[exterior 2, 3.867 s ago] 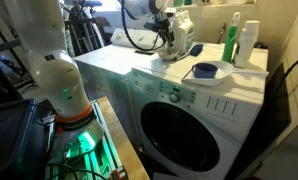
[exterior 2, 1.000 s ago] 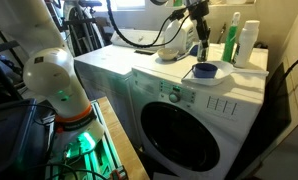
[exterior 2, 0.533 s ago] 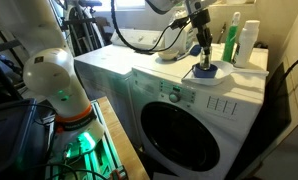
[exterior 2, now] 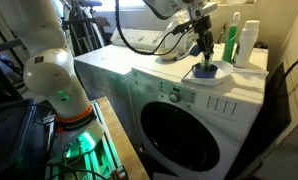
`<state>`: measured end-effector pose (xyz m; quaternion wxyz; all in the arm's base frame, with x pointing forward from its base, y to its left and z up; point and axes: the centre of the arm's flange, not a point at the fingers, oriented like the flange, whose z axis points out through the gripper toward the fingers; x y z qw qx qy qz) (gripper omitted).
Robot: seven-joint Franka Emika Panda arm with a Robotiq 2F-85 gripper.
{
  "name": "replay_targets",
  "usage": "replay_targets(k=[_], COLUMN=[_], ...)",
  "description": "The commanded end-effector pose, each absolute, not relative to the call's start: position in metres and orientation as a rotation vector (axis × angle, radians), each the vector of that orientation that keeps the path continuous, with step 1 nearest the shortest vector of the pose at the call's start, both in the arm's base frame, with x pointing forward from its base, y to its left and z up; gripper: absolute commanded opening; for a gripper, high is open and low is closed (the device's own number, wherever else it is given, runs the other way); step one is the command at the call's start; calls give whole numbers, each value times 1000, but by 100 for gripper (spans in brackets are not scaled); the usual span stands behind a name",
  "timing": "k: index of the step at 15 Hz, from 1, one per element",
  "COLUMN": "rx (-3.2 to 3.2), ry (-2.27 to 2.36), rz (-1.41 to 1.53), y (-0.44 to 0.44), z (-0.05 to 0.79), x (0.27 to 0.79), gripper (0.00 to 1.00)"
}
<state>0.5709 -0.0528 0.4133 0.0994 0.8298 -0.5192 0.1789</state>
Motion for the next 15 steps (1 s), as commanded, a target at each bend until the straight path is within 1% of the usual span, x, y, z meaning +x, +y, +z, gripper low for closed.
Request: replay_targets(k=[1,2,4,8,14,15], rx=[2421,2421,2410,2371,2445,2427], ry=[-1593,-1601,-1607,-1591,-1543,-1547], rz=[591,600,676,946,1052,1021], y=[-62,-63,-64,-52,-24,-27], z=[426,435,466,538,572,573], x=[570,569,562,546,539,546], gripper=[98,100,100,100,100,100])
